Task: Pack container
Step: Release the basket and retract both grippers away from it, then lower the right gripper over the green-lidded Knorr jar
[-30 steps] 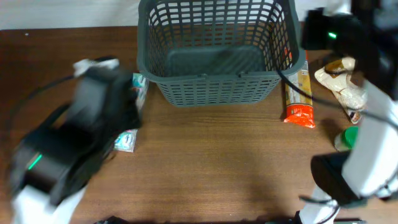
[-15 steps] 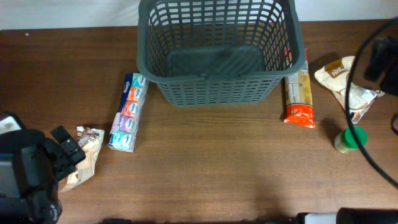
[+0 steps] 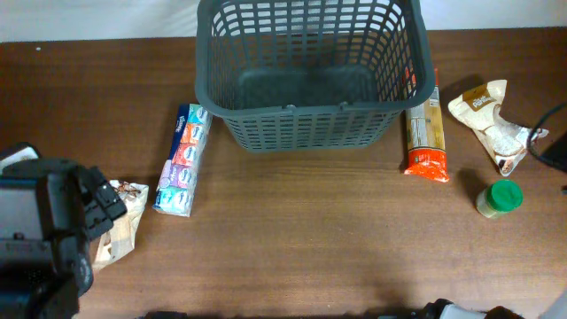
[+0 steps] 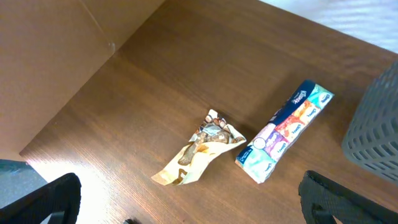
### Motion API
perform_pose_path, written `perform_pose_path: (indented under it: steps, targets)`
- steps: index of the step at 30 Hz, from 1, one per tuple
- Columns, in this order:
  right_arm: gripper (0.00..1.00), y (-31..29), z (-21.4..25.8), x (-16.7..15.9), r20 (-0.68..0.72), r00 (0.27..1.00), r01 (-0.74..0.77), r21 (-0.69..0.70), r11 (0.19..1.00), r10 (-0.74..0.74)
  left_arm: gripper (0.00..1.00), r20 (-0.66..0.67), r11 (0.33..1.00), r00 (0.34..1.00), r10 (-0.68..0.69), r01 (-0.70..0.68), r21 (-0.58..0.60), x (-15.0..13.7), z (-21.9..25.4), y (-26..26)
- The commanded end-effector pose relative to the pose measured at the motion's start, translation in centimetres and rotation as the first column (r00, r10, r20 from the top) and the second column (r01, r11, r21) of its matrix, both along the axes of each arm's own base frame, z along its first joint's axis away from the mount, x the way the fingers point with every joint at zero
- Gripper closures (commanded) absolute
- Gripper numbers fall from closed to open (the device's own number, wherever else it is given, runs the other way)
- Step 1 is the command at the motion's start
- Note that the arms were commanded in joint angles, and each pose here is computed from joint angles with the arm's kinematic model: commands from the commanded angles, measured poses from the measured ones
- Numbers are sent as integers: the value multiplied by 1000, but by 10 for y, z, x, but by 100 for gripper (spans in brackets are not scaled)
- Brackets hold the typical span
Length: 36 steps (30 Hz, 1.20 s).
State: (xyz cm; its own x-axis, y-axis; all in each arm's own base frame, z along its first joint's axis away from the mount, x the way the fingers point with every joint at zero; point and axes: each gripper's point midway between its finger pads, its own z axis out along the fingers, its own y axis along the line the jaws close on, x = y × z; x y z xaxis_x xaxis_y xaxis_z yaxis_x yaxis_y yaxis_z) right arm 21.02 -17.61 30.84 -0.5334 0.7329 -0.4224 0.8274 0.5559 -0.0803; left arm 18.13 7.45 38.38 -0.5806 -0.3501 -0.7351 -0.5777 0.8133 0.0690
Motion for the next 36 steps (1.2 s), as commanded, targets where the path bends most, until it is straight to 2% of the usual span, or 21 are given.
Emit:
perform_pose_path:
  steps: [1, 6, 12, 17, 24, 36]
  targets:
    - [1, 0, -30, 8, 21, 999, 42, 115, 993, -45, 0, -25, 1000, 1000, -6, 7, 5, 0, -3, 0]
    - [1, -4, -67, 25, -22, 999, 46, 189, 981, -43, 0, -61, 998, 997, -44, 41, -42, -3, -11, -9]
    - [1, -19, -99, 47, -61, 989, 146, 234, 961, -135, 1, -64, 991, 994, -91, 84, -102, -2, -16, -20]
    - [1, -16, -124, 62, -88, 988, 146, 316, 938, -124, 0, -64, 990, 993, -95, 88, -107, -2, -16, -21]
    - [1, -14, -148, 64, -159, 980, 167, 365, 916, -116, 0, -64, 990, 993, -95, 88, -107, -2, -16, -21]
    - [1, -25, -163, 53, -233, 964, 195, 303, 933, -125, 0, -64, 990, 993, -95, 87, -107, -2, -16, -21]
